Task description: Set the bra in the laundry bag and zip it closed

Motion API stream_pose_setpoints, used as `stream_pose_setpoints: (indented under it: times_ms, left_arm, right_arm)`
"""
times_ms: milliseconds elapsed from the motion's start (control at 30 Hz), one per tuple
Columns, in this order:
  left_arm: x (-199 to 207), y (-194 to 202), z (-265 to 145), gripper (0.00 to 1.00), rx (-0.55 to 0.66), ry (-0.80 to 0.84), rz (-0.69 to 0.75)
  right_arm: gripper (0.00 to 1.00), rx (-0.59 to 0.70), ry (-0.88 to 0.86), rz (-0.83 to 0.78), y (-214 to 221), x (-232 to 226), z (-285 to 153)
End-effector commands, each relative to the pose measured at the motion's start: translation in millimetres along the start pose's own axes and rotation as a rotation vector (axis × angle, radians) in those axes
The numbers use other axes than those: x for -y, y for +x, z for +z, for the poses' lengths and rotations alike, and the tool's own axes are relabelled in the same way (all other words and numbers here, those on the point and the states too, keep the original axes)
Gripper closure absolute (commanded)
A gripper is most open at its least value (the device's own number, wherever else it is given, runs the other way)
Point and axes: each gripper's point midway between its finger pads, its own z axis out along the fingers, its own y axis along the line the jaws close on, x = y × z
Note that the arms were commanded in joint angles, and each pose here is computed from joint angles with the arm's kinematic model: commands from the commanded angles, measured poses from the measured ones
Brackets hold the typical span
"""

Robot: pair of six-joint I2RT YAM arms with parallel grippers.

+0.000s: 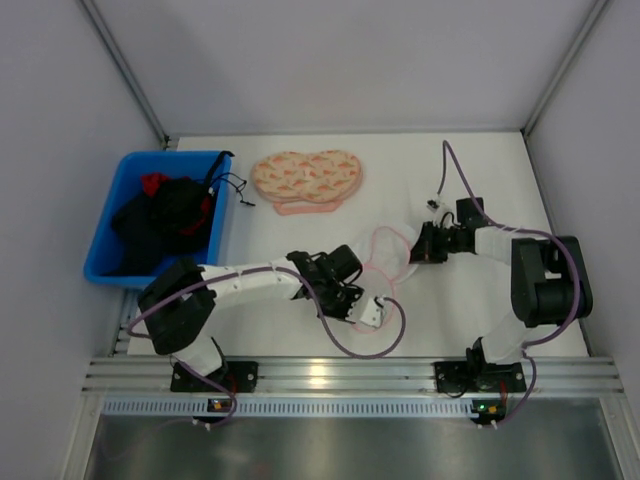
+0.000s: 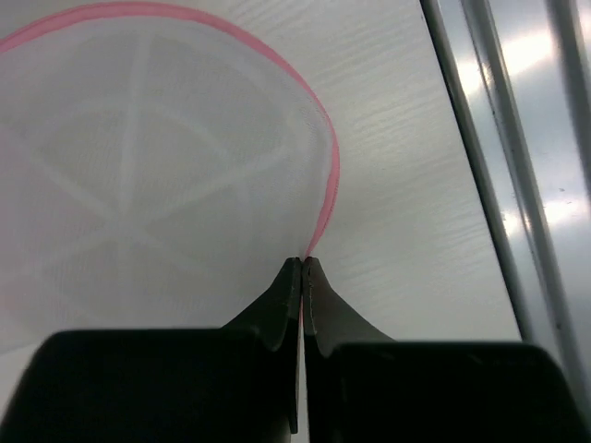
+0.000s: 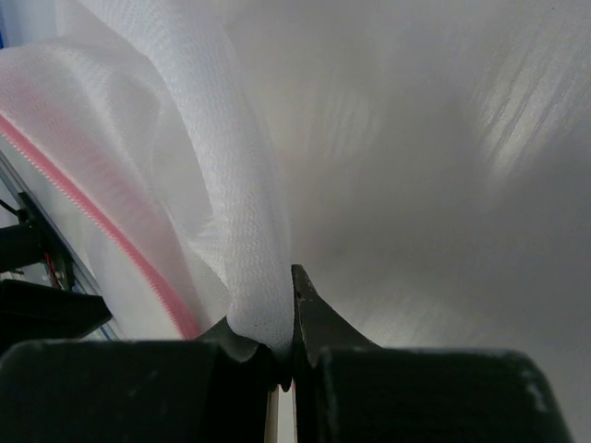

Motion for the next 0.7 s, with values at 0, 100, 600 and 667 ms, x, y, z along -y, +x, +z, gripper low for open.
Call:
stream_pose_setpoints:
  times_ms: [0,100,600,667]
  left_arm:
    - [-9,-53,-58,1.00,0.203,-0.036,-0.204]
    - [-22,-67,-93,1.00,0.363,-0.010,-0.470]
    - [-150,42,-187,1.00,0.791,-0.286,-1.367]
    - [-165,55,-199,1.00,0.798,-0.384,-1.374]
  right_arm:
    - [1.00,0.040,-0.041,-0.091,-15,-17,-8]
    - [1.00,0.036,-0.066,-0.096,-13,-21,-7]
    - [1.00,-0.030,-0.068,-0.124,1,-22,1]
    - [1.00,-0.033,-0.047,-0.115,0,-18,2]
